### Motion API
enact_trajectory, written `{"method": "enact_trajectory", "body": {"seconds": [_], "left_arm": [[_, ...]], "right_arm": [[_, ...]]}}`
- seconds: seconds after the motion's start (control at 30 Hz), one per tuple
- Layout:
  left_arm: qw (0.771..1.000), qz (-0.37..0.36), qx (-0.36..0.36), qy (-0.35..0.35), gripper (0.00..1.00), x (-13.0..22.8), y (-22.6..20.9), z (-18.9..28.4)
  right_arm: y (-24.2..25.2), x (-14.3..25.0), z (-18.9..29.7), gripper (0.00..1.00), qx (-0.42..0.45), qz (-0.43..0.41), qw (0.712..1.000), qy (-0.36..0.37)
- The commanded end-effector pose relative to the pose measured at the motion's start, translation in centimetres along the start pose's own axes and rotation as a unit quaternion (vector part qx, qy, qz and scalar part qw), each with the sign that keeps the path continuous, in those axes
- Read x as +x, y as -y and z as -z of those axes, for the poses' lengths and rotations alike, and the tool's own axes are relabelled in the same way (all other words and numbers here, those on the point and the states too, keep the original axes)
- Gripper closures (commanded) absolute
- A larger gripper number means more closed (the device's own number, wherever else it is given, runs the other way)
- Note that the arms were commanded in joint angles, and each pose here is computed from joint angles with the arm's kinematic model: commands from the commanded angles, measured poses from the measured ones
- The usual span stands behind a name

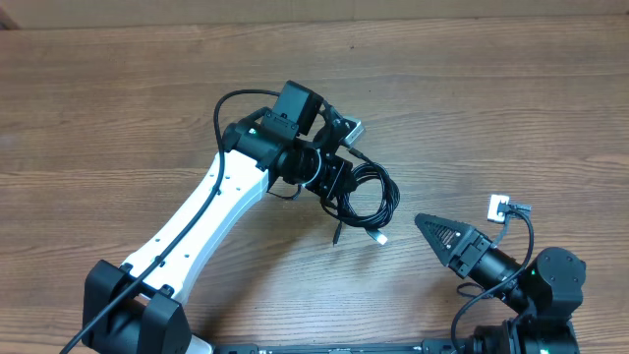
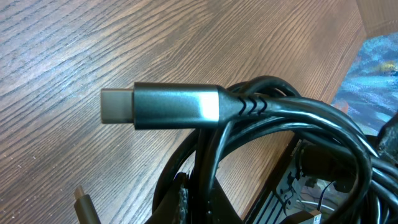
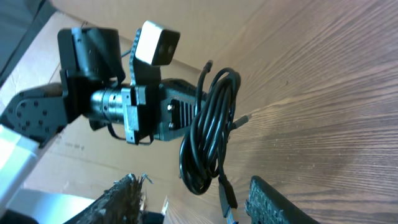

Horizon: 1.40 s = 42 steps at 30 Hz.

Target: Untangle cables

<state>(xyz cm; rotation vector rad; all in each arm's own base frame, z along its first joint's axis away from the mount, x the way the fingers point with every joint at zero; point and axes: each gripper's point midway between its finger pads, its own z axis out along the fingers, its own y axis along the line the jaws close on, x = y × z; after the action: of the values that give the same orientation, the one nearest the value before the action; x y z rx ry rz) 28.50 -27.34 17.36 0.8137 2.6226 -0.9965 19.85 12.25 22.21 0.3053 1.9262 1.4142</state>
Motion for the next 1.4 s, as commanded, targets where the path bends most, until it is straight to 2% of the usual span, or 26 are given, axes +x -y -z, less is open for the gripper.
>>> {"method": "enact_trajectory", "body": {"seconds": [0.0,0.3,0.43,0.57,0.67,0.87,1.03,1.13,1.23,1.37], "left_arm": [[0.999,-0.024,0.022,0.019,0.96,-0.9,1.8,1.0],[0.999,0.004,0.025,0.039,0.96,-2.0,1.9,1.1],[0.999,0.005,0.023,0.037,0.96,-1.9,1.9,1.1],[0.999,0.001,0.026,0.029,0.96,-1.5,2.4,0.7],[0.999,-0.008,0.031,0.022,0.96,-1.2,3.2,0.3],[0.999,-0.031,0.036,0.006,0.96,-0.4,4.4,-0.3],[0.999,-0.029,0.028,0.024,0.96,-0.9,3.5,1.1],[0.998,-0.024,0.032,0.058,0.96,-2.0,2.9,3.2],[0.993,-0.03,0.062,0.097,0.96,-3.4,3.1,5.4],[0.991,-0.024,0.058,0.121,0.96,-4.3,1.9,6.5]], "right_arm": [[-0.3,-0.5,-0.1,0.43,0.006,-0.023,1.0,0.016],[-0.1,-0.5,-2.0,0.41,0.023,-0.024,0.999,0.021],[0.3,-0.2,-3.6,0.52,0.03,-0.024,0.999,0.005],[-1.0,0.0,-5.4,0.57,0.0,-0.007,1.0,-0.013],[-0.8,0.4,-6.5,0.65,-0.003,-0.006,1.0,-0.027],[3.0,1.6,-8.4,0.96,0.056,-0.043,0.996,-0.06],[4.4,2.5,-8.9,0.96,0.073,-0.05,0.992,-0.085],[4.2,3.4,-8.9,0.96,0.059,-0.02,0.991,-0.115],[2.9,4.7,-8.6,0.96,0.019,0.019,0.988,-0.154],[-1.0,5.5,-8.2,0.96,-0.083,0.076,0.975,-0.19]]}}
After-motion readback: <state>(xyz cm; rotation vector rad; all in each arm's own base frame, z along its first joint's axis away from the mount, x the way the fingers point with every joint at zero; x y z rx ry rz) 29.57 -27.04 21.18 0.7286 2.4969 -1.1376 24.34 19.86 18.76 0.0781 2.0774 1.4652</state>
